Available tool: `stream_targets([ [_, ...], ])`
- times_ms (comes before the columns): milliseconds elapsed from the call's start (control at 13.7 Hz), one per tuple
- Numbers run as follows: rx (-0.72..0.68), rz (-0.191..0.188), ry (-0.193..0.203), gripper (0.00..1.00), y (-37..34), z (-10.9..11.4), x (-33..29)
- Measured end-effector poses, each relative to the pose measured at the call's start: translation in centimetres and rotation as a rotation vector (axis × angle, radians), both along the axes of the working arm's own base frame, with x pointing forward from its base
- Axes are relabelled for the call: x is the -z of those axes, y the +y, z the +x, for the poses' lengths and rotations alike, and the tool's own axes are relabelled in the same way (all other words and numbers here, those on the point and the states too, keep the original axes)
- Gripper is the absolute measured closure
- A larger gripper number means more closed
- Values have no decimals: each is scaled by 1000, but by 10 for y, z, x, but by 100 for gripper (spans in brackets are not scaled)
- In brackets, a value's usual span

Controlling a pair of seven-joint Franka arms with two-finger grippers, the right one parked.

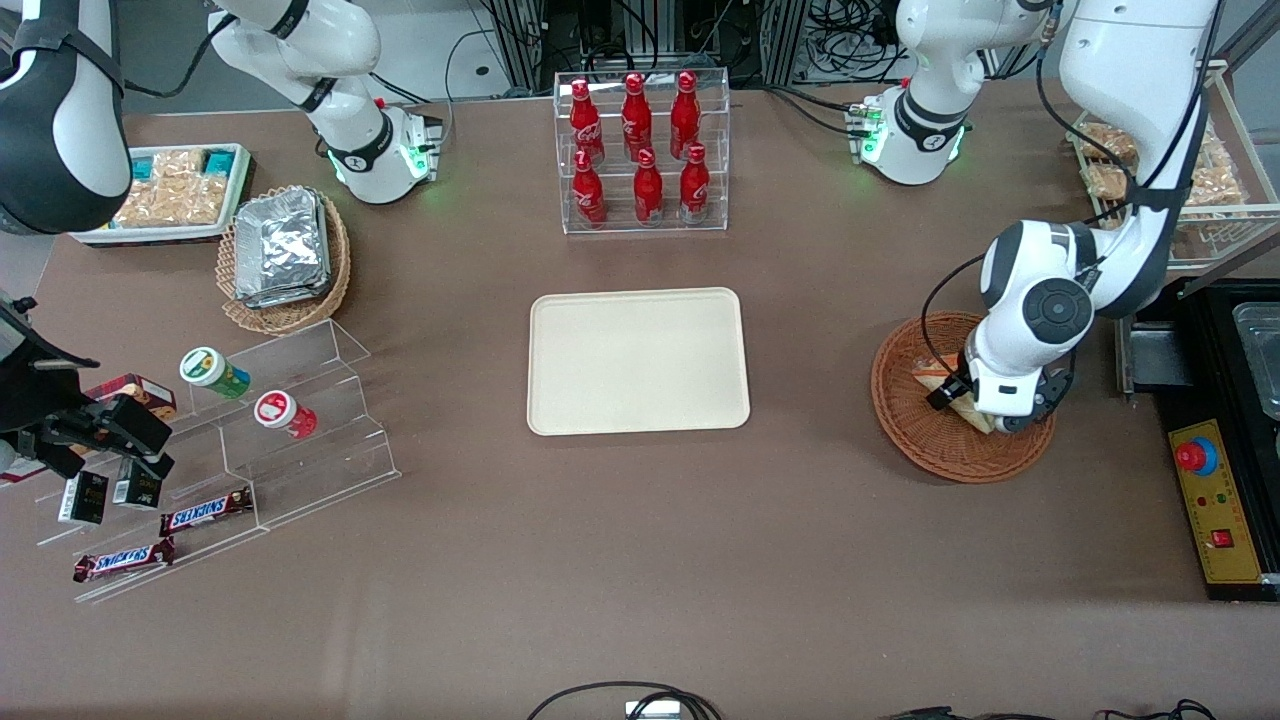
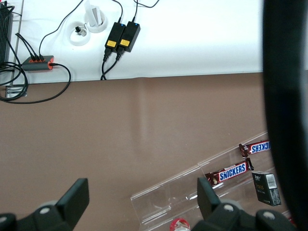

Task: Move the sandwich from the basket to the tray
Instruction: 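Close the left gripper on the wrapped sandwich and lift it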

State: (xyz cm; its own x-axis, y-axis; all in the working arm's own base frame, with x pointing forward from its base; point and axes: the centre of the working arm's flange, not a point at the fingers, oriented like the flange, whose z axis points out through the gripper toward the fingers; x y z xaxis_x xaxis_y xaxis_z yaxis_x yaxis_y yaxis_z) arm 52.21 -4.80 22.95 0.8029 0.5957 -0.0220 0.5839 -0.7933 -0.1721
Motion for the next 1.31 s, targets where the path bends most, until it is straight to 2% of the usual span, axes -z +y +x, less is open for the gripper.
stream_targets([
  [219,-4,0,2,6,0,0,3],
  [292,-5,0,1,13,0,0,3],
  [438,-8,2,0,37,1,0,1],
  [584,-12,9,7,56,3,1,-5],
  [657,-14,21,16,61,5,3,-14],
  [803,-3,54,50,65,11,12,-53],
  [949,12,73,52,70,10,23,-101],
  [1095,32,49,22,80,-9,33,-140],
  [1314,101,-27,-24,80,-67,38,-172],
])
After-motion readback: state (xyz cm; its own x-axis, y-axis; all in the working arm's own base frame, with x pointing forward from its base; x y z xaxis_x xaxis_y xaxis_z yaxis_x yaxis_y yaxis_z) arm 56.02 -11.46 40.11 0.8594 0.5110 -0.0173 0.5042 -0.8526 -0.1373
